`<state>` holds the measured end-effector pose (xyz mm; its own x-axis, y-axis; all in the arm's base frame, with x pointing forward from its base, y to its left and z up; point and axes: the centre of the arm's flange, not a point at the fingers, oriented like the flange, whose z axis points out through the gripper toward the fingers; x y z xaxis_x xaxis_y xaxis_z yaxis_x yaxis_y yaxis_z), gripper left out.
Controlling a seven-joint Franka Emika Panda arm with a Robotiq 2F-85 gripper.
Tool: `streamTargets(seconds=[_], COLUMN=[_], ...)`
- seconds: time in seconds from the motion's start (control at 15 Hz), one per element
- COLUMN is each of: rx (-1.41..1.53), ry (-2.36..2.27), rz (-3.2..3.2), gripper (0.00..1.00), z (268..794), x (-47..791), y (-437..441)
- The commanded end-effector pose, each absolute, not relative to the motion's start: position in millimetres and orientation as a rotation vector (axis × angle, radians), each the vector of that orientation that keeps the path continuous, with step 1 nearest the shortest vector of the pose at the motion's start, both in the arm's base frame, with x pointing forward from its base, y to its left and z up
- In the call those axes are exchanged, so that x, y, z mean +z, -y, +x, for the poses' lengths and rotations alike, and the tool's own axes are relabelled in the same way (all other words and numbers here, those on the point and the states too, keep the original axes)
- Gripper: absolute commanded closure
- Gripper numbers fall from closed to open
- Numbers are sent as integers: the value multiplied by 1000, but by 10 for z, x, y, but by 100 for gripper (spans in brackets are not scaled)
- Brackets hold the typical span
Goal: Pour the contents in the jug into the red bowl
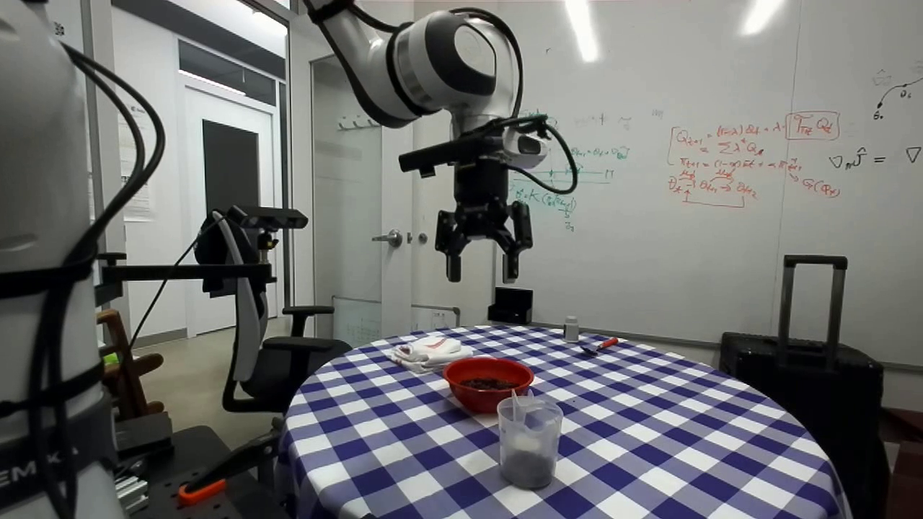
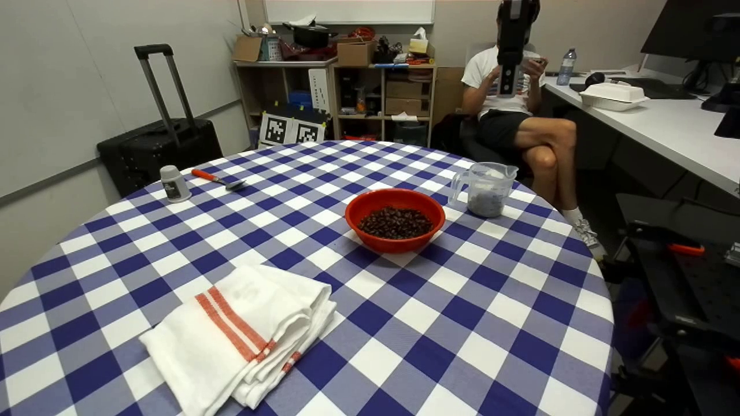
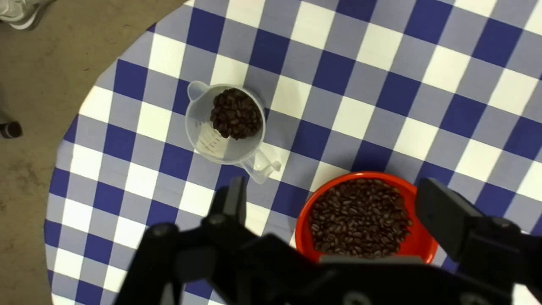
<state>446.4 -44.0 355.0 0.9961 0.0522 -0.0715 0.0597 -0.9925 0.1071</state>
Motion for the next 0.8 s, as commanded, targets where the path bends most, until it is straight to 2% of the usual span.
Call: streamTargets(seconds=[0.0, 0.33, 0.73], rx=[-132, -175, -279], ry=[-338, -659, -751], rz=[3049, 3035, 2941], gripper=[0, 0, 0], z=[4750, 4917, 5157], x=[3251, 2929, 2453], y=[650, 818, 835])
